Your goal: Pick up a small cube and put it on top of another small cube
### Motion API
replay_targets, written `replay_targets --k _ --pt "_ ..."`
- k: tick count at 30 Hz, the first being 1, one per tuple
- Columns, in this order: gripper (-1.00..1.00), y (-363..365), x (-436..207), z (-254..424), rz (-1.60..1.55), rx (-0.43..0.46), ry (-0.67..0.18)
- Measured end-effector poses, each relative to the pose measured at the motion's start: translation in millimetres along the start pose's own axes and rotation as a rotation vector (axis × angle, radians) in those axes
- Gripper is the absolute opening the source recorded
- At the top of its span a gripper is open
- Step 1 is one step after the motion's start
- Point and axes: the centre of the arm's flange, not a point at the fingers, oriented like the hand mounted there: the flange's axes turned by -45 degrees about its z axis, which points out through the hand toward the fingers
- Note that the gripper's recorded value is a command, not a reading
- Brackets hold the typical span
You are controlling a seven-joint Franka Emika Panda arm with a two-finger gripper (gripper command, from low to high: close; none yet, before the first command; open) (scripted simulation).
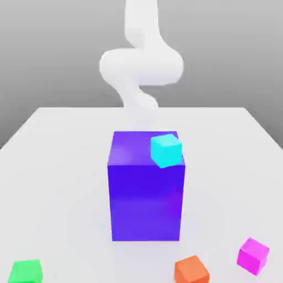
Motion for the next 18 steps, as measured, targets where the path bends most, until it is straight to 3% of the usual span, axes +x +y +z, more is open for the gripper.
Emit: replay_targets --k 9,18 --pt "0.00 -73 -25 164 -0.214 0.086 -0.233" --pt "0.00 -159 -113 300 -0.447 0.180 -0.453"
